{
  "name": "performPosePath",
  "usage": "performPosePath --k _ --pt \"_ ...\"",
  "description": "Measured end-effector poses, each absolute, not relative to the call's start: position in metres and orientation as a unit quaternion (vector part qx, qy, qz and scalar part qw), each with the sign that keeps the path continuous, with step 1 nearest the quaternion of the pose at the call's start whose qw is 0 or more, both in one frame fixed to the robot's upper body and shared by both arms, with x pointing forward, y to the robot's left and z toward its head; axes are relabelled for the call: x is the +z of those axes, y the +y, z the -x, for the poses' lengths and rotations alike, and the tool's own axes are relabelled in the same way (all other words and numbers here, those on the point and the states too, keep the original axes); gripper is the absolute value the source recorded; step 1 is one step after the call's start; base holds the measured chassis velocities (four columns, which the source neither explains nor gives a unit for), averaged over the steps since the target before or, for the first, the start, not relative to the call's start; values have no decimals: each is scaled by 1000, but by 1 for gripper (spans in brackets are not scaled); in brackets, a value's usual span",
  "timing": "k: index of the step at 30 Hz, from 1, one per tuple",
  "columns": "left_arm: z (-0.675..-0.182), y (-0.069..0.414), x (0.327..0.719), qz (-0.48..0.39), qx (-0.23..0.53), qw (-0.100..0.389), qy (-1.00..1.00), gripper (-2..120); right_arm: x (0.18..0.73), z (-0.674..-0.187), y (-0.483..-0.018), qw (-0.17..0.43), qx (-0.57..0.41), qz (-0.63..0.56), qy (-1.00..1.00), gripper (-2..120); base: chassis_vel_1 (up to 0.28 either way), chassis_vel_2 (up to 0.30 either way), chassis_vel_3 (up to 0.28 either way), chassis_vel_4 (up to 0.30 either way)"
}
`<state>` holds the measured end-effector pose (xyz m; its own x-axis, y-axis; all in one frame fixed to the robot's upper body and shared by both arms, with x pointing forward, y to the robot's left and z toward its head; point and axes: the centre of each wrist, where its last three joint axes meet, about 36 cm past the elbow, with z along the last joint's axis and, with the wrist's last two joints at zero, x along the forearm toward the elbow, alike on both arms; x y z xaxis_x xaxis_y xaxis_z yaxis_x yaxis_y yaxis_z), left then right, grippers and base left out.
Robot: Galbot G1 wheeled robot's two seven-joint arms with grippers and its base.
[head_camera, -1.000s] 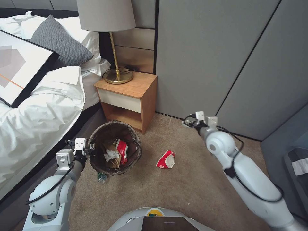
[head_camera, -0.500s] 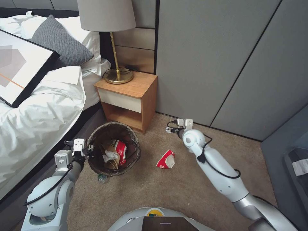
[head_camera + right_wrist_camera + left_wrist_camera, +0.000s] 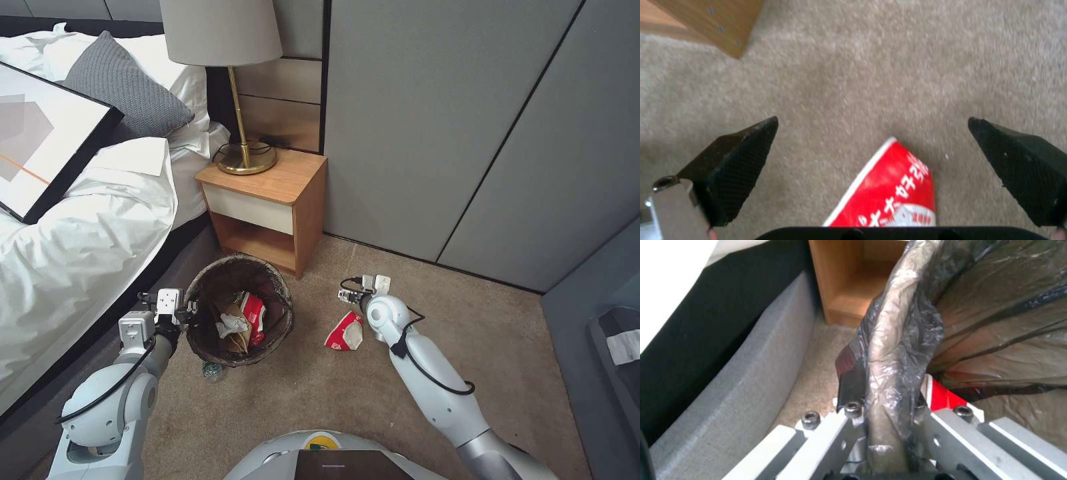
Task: Pick up the trash bin, then pick up the garbage from the floor and place it into the trash bin.
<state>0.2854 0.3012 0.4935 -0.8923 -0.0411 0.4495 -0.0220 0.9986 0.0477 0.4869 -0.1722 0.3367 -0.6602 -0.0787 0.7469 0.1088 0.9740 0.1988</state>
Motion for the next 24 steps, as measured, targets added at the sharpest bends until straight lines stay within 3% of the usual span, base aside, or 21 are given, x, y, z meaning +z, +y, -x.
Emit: performPosePath --k 24 --pt "-288 299 488 -13 -20 238 -971 0 286 -466 -177 439 -117 42 -890 100 0 0 0 0"
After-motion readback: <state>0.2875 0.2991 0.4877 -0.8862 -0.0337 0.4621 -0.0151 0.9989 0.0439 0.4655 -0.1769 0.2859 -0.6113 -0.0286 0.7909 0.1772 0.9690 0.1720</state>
